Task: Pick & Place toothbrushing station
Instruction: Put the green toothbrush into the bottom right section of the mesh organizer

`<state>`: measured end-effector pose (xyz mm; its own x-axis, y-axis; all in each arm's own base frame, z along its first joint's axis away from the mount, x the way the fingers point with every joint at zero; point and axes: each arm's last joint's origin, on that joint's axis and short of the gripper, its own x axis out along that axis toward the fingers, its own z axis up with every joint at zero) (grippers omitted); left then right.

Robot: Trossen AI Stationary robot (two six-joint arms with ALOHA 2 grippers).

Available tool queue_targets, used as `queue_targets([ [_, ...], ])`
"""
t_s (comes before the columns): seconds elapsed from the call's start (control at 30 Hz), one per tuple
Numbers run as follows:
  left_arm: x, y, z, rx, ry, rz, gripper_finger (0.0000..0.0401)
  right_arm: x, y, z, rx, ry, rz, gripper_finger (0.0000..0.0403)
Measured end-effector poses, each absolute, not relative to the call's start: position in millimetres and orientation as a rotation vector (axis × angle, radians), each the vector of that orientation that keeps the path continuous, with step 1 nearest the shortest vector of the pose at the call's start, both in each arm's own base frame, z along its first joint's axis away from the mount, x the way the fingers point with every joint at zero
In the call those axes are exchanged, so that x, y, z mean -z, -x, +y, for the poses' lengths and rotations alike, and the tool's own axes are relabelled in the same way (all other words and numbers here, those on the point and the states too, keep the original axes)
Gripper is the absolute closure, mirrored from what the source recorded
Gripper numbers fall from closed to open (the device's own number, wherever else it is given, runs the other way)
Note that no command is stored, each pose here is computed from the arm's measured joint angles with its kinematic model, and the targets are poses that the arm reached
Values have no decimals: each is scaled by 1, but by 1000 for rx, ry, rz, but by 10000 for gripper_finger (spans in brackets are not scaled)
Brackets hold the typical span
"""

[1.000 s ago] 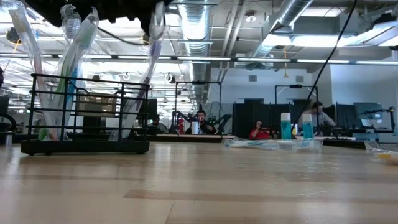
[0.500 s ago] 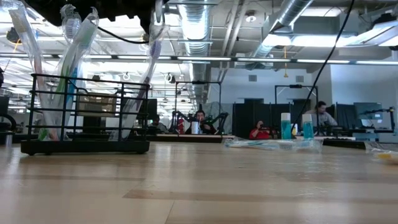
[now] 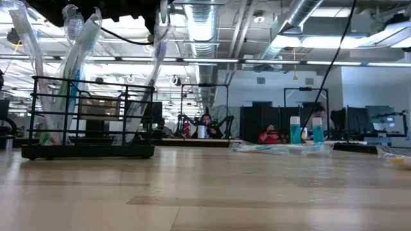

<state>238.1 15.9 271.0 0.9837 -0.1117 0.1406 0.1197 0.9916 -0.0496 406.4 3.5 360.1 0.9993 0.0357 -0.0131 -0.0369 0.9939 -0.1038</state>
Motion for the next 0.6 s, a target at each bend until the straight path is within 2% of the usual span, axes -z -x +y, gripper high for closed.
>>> queue_targets([
  [0.17,-271,-238,16,117,58,-137,391,-359,-423,3,-37,136,33,205],
  [0.33,-270,-238,16,116,60,-127,372,-365,-426,4,-40,138,61,256],
  [0.5,-270,-238,16,116,60,-126,392,-371,-423,6,-43,137,54,307],
  [0.6,-270,-238,16,116,60,-126,388,-372,-422,6,-45,138,54,338],
])
